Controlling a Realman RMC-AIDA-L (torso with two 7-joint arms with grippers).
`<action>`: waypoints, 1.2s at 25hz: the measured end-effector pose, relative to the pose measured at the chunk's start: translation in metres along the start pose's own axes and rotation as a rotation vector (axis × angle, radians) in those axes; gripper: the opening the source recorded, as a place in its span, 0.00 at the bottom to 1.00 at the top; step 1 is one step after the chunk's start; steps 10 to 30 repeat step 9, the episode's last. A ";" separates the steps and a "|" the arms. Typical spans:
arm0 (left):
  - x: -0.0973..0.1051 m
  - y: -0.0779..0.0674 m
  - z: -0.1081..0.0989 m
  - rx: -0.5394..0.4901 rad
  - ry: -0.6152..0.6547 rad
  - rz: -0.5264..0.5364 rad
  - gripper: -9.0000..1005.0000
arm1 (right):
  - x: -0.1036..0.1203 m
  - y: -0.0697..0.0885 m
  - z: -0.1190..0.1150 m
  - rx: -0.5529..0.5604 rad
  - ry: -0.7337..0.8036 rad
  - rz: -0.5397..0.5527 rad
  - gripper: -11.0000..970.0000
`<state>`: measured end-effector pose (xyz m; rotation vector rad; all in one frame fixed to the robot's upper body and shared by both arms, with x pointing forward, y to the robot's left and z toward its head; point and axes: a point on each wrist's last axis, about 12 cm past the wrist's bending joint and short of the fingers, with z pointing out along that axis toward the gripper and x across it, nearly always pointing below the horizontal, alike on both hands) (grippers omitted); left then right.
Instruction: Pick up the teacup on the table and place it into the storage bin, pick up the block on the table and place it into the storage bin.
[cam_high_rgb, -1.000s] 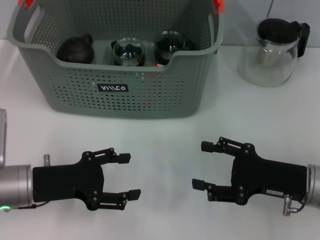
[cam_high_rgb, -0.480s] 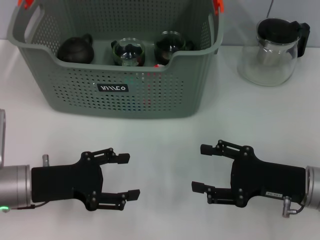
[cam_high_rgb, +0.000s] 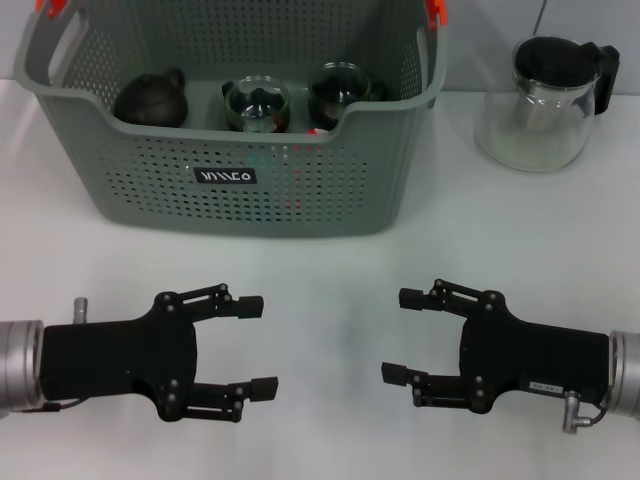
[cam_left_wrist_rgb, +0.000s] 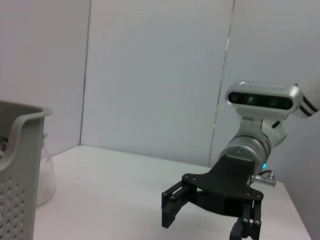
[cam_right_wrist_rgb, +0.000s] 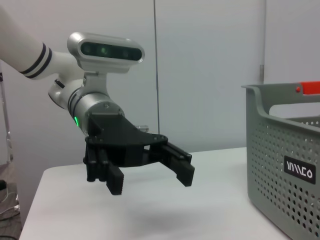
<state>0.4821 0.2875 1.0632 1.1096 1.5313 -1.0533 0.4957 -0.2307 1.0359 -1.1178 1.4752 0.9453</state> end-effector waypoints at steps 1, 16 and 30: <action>0.000 0.001 0.000 -0.001 0.002 0.000 0.87 | -0.001 0.000 0.000 -0.002 -0.002 -0.001 0.90; 0.000 0.002 -0.001 -0.007 0.013 0.004 0.87 | -0.007 0.000 0.001 -0.029 -0.035 -0.012 0.90; 0.000 0.002 -0.001 -0.007 0.013 0.004 0.87 | -0.007 0.000 0.001 -0.029 -0.035 -0.012 0.90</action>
